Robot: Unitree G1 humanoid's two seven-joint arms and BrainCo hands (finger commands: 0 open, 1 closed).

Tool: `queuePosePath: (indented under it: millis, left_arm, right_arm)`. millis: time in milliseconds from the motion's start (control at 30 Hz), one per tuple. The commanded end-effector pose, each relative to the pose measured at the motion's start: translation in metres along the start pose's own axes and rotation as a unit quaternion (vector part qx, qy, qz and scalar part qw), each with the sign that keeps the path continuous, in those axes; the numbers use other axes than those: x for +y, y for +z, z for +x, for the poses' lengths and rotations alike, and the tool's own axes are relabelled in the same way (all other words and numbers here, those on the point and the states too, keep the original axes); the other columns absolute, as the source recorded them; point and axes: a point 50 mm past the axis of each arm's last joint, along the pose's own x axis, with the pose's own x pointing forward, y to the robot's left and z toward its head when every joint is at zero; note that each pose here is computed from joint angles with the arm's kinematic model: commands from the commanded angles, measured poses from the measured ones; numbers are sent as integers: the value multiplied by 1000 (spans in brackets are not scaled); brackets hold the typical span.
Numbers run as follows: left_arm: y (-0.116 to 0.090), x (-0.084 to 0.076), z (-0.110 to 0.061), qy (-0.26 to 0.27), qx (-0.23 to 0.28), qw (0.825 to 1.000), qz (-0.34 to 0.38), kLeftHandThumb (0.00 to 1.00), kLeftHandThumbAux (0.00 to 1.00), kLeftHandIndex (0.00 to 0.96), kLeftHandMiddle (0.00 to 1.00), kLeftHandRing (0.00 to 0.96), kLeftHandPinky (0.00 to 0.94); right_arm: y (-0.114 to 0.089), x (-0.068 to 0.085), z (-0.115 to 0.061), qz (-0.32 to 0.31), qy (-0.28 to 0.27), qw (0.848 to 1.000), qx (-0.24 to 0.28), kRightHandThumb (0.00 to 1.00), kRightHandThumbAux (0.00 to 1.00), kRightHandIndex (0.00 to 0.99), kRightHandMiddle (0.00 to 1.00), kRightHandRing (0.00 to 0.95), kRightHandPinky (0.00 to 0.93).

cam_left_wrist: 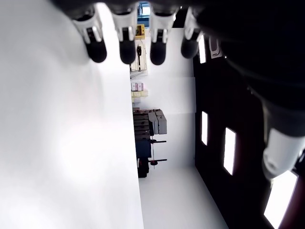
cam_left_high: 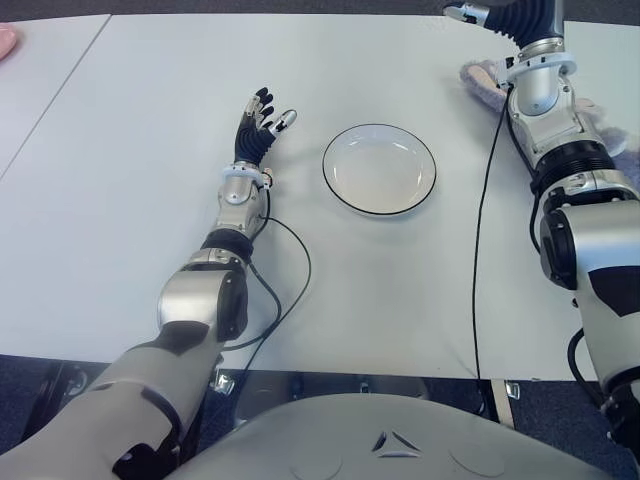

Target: Put the doll into the plate.

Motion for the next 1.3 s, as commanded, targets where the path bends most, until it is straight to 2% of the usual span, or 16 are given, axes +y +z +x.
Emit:
queuePosePath:
  millis: [33,167,633,900,1067,1300]
  left_arm:
    - [-124,-5,-94,12,286,958,-14,0,581,45,98,91,78]
    - [-124,-4,-93,12,286,958,-13,0,582,45,99,91,77]
    - [-124,-2,-93,15,287,958,-14,0,584,48,103,93,77]
    - [-124,-1,-93,13,288,958,-11,0,580,47,101,89,69]
    - [-124,-1,-92,15,288,957,-11,0,579,52,103,89,71]
    - [-124,-1,-92,16,290,957,-13,0,583,56,105,90,70]
  right_arm:
    - [-19,-12,-5,-101,35,994,23,0,658,84,162,142,102]
    - [-24,-13,-9,-137,54,989,26,0,663,77,128,105,60]
    - [-43,-19,-20,-242,118,962,37,0,666,75,76,64,63]
    - [-52,-24,-26,-269,135,952,57,0,674,92,60,48,57]
    - [-61,-25,-31,-297,160,938,75,0,685,98,47,36,43]
    - [-67,-25,-38,-317,183,927,83,1,694,107,35,21,29]
